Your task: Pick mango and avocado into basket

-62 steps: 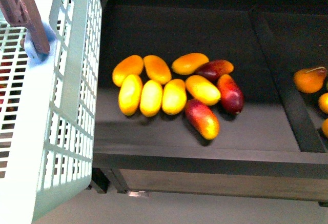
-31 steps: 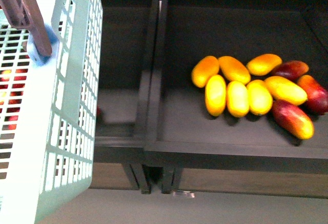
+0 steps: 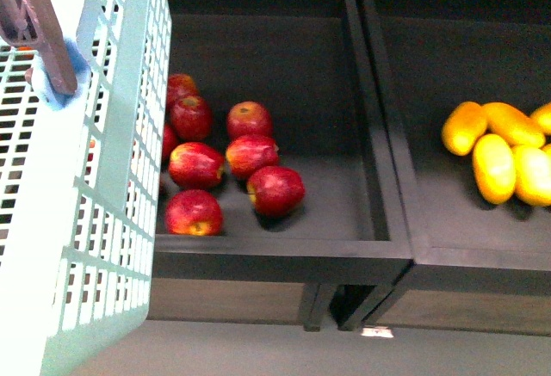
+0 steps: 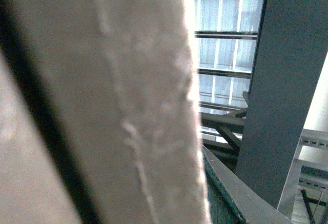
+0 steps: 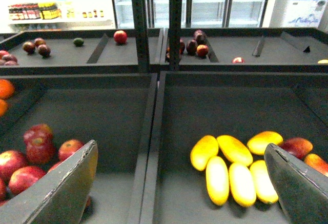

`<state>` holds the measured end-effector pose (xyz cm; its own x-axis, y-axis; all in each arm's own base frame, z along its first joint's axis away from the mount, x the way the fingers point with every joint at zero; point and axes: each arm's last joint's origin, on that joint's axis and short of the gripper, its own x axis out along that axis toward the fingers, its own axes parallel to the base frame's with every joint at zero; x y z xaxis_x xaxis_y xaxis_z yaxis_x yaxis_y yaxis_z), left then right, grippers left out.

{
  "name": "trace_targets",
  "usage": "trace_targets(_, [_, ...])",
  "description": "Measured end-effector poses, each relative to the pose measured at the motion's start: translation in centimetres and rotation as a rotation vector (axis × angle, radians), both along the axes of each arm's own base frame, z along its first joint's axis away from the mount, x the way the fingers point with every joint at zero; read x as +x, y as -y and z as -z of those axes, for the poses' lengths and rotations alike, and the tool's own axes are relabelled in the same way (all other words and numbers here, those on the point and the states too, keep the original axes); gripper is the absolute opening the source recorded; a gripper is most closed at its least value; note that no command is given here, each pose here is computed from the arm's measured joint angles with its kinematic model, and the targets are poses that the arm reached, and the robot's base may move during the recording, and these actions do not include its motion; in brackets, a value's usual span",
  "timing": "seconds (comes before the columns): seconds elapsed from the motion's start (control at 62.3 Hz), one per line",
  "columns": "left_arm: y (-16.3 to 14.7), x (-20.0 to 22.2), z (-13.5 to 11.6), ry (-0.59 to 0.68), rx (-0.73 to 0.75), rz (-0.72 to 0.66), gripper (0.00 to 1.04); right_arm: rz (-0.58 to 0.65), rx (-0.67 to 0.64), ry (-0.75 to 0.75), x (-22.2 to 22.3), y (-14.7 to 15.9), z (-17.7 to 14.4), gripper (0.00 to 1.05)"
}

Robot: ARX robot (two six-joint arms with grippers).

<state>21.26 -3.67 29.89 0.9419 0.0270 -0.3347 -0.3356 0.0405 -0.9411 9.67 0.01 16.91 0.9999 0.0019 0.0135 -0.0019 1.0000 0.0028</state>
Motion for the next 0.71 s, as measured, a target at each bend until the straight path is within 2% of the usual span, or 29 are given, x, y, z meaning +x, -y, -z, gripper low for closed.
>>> trace_targets(0.128, [-0.1,0.0,0.0,-0.001,0.005,-0.009,0.31,-0.003,0.000,0.000,0.0,0.0,0.0,0.96])
trace_targets(0.177, [-0.2,0.0,0.0,-0.028,0.049,0.022,0.31,-0.004,0.000,-0.001,0.0,0.0,0.0,0.96])
trace_targets(0.305, [0.8,1.4,0.2,-0.062,0.347,0.233,0.31,-0.003,0.000,0.000,0.0,0.0,0.0,0.96])
trace_targets(0.385, [1.9,3.0,0.3,-0.057,0.446,0.326,0.31,-0.003,0.000,0.000,0.0,0.0,0.0,0.96])
trace_targets(0.562, [5.6,8.2,0.4,-0.075,0.547,0.468,0.31,0.001,0.000,0.000,0.0,0.0,0.0,0.96])
trace_targets(0.707, [10.6,11.9,1.6,-0.122,0.566,0.674,0.30,0.001,0.000,0.000,0.0,0.0,0.0,0.96])
